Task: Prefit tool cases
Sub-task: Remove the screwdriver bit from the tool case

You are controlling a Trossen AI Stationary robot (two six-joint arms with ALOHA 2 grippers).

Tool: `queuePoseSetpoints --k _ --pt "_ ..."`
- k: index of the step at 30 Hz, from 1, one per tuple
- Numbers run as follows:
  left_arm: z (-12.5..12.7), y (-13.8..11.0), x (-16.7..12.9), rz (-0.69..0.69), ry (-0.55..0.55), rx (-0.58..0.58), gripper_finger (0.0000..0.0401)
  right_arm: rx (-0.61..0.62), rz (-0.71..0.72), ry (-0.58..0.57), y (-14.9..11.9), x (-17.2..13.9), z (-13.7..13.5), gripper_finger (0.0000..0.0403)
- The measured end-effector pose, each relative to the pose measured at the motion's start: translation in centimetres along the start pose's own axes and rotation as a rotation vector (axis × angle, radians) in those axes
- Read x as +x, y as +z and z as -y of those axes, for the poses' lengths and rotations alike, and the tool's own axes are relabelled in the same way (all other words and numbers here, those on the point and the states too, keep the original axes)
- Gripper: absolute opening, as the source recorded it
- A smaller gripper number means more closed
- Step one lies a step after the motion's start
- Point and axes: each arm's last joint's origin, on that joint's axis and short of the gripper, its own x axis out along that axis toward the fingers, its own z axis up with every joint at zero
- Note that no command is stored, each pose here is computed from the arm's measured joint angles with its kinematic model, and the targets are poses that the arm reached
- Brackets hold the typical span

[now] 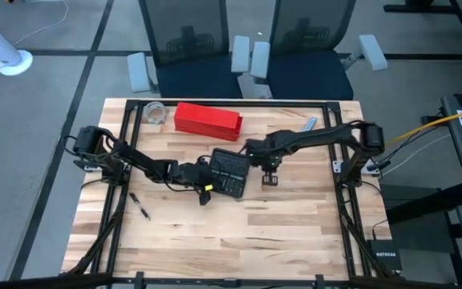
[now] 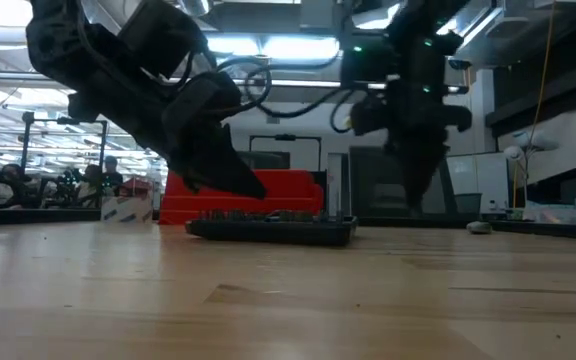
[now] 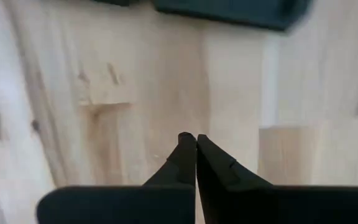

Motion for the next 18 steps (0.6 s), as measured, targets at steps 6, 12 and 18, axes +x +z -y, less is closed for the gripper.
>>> queuePoseSetpoints --k 6,12,18 --pt "-0.1 0.9 -0.6 0.030 0.000 0.039 0.0000 0.145 0.038 0.009 -2.5 1.4 0.4 0.0003" --pt "-1.0 2.0 -1.1 0.064 0.026 0.065 0.0000 0.157 0.060 0.056 -2.7 1.9 0.3 0.0051" --pt "-2.1 3.1 -2.4 0.048 0.072 0.096 0.0000 0.122 0.116 0.049 -1.7 0.6 0.2 0.0130"
